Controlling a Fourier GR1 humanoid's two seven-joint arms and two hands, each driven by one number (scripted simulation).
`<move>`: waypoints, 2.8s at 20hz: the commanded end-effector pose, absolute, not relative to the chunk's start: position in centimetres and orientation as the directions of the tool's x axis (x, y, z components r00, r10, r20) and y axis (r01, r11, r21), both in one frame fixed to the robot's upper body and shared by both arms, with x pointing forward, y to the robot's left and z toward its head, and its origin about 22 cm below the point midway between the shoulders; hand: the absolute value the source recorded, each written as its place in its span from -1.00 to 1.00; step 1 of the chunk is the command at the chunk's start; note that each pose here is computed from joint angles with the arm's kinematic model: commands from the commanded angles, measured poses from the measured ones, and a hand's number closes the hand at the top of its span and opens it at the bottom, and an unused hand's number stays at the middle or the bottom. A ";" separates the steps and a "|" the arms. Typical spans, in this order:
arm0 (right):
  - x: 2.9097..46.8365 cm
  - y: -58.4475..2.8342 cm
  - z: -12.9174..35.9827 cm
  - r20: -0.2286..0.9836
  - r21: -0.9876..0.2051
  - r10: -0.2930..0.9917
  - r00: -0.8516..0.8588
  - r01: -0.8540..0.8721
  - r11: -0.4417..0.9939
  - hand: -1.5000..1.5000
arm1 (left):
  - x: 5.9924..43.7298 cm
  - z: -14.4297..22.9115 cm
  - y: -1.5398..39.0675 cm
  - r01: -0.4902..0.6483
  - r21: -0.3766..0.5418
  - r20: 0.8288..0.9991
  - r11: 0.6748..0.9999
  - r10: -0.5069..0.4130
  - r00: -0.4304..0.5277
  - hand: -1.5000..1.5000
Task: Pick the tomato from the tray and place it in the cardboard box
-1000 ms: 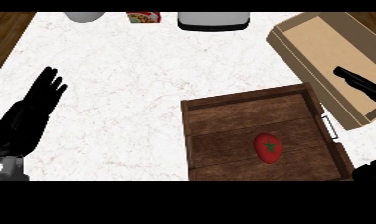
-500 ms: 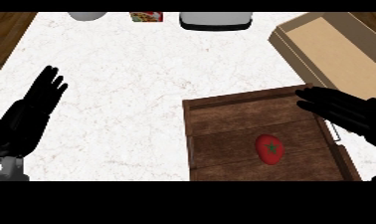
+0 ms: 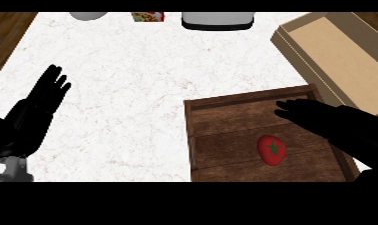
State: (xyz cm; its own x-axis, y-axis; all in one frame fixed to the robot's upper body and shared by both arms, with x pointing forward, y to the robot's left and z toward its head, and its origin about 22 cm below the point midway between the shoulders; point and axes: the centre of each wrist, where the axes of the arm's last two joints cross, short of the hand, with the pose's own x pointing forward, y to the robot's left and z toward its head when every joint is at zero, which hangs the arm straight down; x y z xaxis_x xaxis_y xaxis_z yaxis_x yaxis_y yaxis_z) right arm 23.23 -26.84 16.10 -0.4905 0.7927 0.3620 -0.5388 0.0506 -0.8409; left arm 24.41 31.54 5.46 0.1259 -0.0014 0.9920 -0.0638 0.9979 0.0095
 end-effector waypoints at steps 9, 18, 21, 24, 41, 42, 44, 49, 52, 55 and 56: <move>22.4 -26.9 14.8 0.308 -0.821 0.824 -0.475 -0.571 -0.022 -1.00 | 24.9 5.4 31.5 -0.059 -0.001 0.991 0.998 0.009 0.131 0.00; 23.8 -25.7 13.2 0.348 -0.842 0.785 -0.512 -0.539 0.021 -1.00 | 25.2 5.7 31.7 -0.058 0.009 0.990 0.998 -0.001 0.143 0.00; 23.8 -24.5 11.7 0.318 -0.855 0.787 -0.529 -0.519 -0.003 -1.00 | 22.6 5.5 32.7 -0.052 0.003 0.991 0.999 0.005 0.137 0.00; 23.6 -24.8 12.3 0.263 -0.854 0.806 -0.531 -0.516 -0.062 -1.00 | 24.4 6.0 32.8 -0.073 0.010 0.993 0.997 -0.001 0.114 0.00; 23.0 -21.1 8.3 0.209 -0.842 0.839 -0.502 -0.529 -0.106 -1.00 | 26.5 6.2 30.9 -0.075 0.004 0.992 0.997 0.005 0.124 0.00; 23.9 -21.3 8.0 0.199 -0.843 0.842 -0.502 -0.526 -0.115 -1.00 | 26.1 5.2 32.3 -0.068 0.031 0.992 0.997 -0.022 0.126 0.00; 22.8 -23.4 6.9 0.191 -0.837 0.849 -0.492 -0.533 -0.120 -1.00 | 26.4 6.4 32.6 -0.066 0.014 0.993 0.998 -0.007 0.116 0.00; 24.2 -20.9 7.7 0.165 -0.824 0.853 -0.495 -0.544 -0.156 -1.00 | 26.1 4.5 29.8 -0.059 0.005 0.990 0.998 0.003 0.140 0.00; 25.0 -21.5 6.6 0.166 -0.816 0.851 -0.498 -0.553 -0.165 -1.00 | 24.9 5.3 32.4 -0.070 0.003 0.991 0.998 0.006 0.132 0.00; 25.1 -23.2 3.9 0.162 -0.807 0.860 -0.484 -0.567 -0.167 -1.00 | 25.1 5.4 31.7 -0.066 0.007 0.994 0.998 0.000 0.112 0.00; 24.2 -22.1 4.3 0.162 -0.815 0.852 -0.497 -0.554 -0.169 -1.00 | 24.2 4.2 30.8 -0.076 0.005 0.991 0.997 0.005 0.130 0.00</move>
